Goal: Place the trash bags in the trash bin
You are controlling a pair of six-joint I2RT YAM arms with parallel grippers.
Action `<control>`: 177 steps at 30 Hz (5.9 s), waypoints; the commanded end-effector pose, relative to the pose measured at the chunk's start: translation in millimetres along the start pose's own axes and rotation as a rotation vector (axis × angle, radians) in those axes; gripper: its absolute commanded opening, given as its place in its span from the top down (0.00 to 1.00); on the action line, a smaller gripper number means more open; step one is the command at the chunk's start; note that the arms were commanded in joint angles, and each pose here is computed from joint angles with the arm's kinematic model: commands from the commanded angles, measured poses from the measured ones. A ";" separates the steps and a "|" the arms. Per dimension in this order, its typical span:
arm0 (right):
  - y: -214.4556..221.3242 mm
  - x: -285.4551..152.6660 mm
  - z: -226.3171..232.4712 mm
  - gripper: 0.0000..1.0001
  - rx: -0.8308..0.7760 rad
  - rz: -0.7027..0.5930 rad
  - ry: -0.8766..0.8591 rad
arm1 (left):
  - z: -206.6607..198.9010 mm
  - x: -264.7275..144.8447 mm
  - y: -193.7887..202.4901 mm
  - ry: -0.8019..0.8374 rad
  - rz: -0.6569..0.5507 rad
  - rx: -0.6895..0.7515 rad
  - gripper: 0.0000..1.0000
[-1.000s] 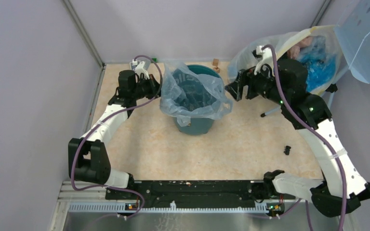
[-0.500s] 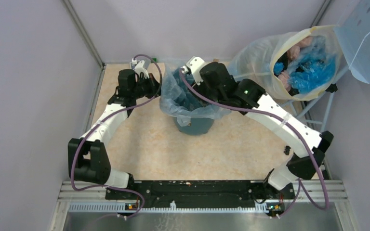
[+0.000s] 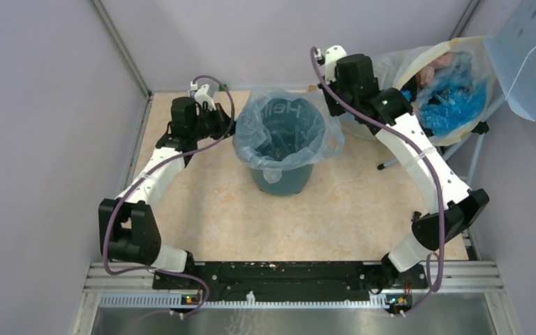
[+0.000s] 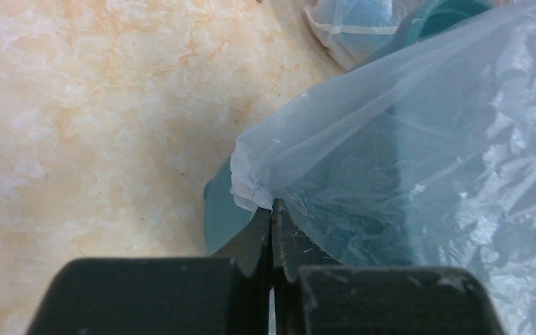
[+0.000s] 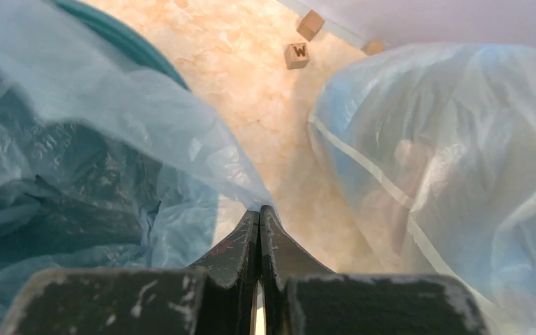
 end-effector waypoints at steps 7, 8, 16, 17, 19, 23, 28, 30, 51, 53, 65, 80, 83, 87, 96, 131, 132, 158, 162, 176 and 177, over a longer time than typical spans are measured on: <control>19.0 67.4 -20.6 1.00 0.360 0.035 -0.276 | 10.6 29.3 -4.2 0.032 0.007 -0.040 1.00; 22.3 73.3 -19.1 1.00 0.381 0.043 -0.298 | 10.6 32.3 -3.8 0.047 0.012 -0.049 1.00; 69.0 102.4 8.8 1.00 0.465 0.113 -0.426 | -6.9 65.5 3.9 0.147 0.064 -0.084 1.00; 74.9 102.7 11.3 1.00 0.469 0.128 -0.439 | -13.5 70.0 6.6 0.170 0.067 -0.078 1.00; 83.4 97.5 14.4 1.00 0.475 0.145 -0.446 | -23.2 78.8 11.6 0.190 0.069 -0.063 1.00; 105.2 78.1 17.2 1.00 0.510 0.148 -0.406 | -32.7 96.1 23.8 0.237 0.116 -0.058 1.00; 123.5 44.7 21.7 1.00 0.559 0.108 -0.369 | -48.9 100.7 41.4 0.258 0.164 -0.007 1.00; 126.5 32.1 19.8 0.97 0.568 0.087 -0.346 | -51.6 95.8 39.4 0.240 0.143 0.004 1.00; 7.5 -36.6 -20.0 0.48 0.239 -0.312 -0.361 | 18.0 62.7 51.7 -0.053 0.103 -0.061 1.00; -6.3 -39.6 -15.5 0.49 0.166 -0.379 -0.436 | 18.1 63.5 51.0 -0.053 0.094 -0.067 1.00; -19.2 14.5 9.4 0.47 0.040 -0.347 -0.652 | 36.4 73.8 81.5 -0.069 0.145 -0.106 1.00; -31.6 28.1 7.0 0.38 0.137 -0.230 -0.456 | 47.6 78.1 96.4 -0.099 0.177 -0.119 1.00; -30.0 -0.8 -1.3 0.36 0.288 -0.246 -0.383 | 39.3 73.4 88.8 -0.074 0.158 -0.118 1.00; -5.8 -53.7 -9.4 0.36 0.436 -0.309 -0.293 | 32.9 64.3 84.4 -0.068 0.137 -0.111 1.00; 101.4 -110.0 -2.2 0.43 0.665 -0.290 -0.177 | 25.7 53.8 83.1 -0.062 0.133 -0.117 1.00; 250.7 22.8 68.5 1.00 0.873 0.112 -0.261 | 43.5 49.1 129.4 -0.086 0.155 -0.167 1.00; 251.3 26.7 69.1 1.00 0.874 0.115 -0.260 | 44.0 48.7 130.5 -0.087 0.154 -0.168 1.00; 81.7 -113.9 -7.1 0.98 0.454 -0.195 -0.211 | -7.1 -71.3 60.1 -0.303 -0.200 -0.155 0.18; 49.7 -95.6 24.9 1.00 0.308 -0.072 -0.354 | -38.9 -78.8 49.9 -0.106 -0.161 -0.058 0.19; 93.4 7.8 127.6 1.00 0.065 0.378 -0.423 | -63.8 -98.3 46.2 0.025 -0.151 0.046 0.19; 100.5 14.3 130.4 1.00 0.063 0.399 -0.418 | -62.2 -96.5 48.3 0.024 -0.145 0.039 0.19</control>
Point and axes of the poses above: each gripper's point midway between its finger pads, its own x axis out along the fingers, its own z axis along the line the jaws close on, y = z × x, the point moved 6 cm from there along -x, back along the fingers, and after that the axes turned 1 degree about x, right-handed, at the moved point
